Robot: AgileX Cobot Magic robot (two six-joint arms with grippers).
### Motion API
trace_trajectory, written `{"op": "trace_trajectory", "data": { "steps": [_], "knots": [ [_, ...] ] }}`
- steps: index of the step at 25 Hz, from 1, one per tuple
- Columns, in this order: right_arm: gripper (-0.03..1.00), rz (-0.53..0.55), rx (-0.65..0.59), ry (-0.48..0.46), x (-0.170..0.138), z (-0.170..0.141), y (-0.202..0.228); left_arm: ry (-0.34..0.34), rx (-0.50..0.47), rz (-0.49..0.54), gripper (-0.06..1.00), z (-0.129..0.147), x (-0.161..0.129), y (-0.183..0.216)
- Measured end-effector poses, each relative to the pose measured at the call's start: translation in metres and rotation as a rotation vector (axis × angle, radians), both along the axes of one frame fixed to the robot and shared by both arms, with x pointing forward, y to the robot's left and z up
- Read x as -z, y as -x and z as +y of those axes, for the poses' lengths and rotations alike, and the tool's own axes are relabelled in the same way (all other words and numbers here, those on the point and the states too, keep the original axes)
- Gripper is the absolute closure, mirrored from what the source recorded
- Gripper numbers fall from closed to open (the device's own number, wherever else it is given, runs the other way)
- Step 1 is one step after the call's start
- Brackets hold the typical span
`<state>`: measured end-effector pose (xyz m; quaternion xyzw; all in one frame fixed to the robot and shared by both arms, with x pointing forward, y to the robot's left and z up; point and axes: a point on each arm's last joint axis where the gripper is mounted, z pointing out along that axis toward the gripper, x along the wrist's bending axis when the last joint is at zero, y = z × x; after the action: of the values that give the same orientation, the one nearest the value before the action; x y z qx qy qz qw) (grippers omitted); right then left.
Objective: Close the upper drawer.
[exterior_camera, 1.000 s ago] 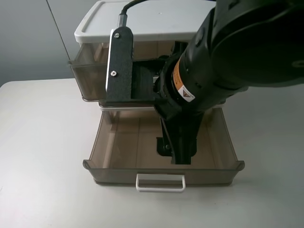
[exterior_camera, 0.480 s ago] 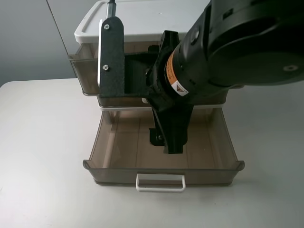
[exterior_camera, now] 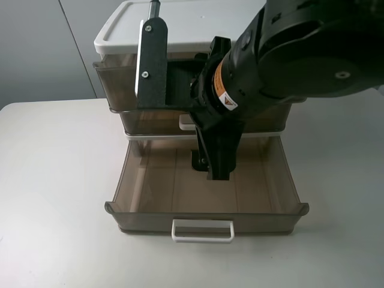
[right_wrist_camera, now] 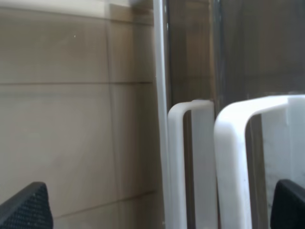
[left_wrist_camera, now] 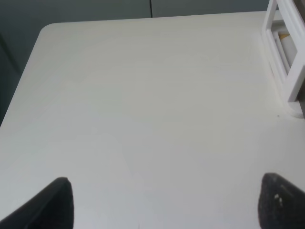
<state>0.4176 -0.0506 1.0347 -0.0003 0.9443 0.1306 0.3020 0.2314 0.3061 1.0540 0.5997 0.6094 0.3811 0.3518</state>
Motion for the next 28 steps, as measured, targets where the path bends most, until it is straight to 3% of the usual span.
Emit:
{"op": "trace_trajectory", "data": {
  "steps": [28],
  "knots": [
    [0.27,-0.068,-0.066,-0.059,0.008,0.008,-0.022,0.002,-0.001,0.000,0.20,0.000,0.000,0.000]
  ]
}}
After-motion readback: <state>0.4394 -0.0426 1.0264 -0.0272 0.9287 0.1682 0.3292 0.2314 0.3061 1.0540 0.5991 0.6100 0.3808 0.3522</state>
